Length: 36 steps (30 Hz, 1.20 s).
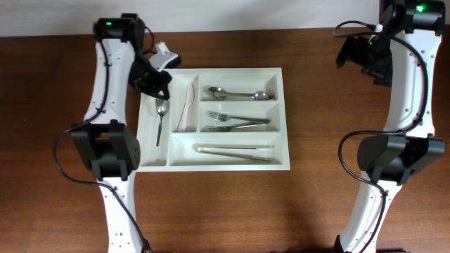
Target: Pack container
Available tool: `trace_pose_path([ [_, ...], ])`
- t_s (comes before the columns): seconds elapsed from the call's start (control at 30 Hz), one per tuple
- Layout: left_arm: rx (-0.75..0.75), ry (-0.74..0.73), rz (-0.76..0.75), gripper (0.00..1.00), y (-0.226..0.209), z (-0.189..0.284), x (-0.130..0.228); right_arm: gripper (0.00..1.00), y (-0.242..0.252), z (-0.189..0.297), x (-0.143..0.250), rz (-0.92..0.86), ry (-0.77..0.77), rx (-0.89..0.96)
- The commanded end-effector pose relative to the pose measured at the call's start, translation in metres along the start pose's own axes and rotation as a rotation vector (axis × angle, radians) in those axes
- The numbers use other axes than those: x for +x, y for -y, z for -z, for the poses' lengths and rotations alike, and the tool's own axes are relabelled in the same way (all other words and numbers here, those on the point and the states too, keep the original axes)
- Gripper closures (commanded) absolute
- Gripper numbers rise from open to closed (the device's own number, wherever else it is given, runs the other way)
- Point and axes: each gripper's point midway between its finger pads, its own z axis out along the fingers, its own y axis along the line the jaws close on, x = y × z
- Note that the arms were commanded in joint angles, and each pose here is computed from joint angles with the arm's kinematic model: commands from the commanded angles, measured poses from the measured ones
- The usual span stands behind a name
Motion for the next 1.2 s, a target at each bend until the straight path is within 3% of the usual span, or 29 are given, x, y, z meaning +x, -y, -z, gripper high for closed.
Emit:
trace_pose_path([
  [0.0, 0.007, 0.048, -0.025, 0.98, -0.003, 0.013, -0.001, 0.01, -0.001, 0.007, 0.000, -0.009, 0.011, -0.010],
  [0.67, -0.011, 0.100, -0.029, 0.98, -0.015, 0.016, -0.008, 0.01, -0.001, 0.007, 0.000, -0.009, 0.011, -0.010],
  [1.03, 0.019, 0.062, -0.010, 0.98, -0.023, -0.015, -0.001, 0.01, -0.001, 0.007, 0.000, -0.009, 0.011, -0.010],
  [1.07, 0.020, 0.061, -0.010, 0.97, -0.023, -0.015, -0.001, 0.01, -0.001, 0.007, 0.000, -0.009, 0.011, -0.010],
  [1.17, 0.020, 0.060, -0.009, 0.73, -0.023, -0.015, -0.001, 0.01, -0.001, 0.007, 0.000, -0.009, 0.011, -0.010],
])
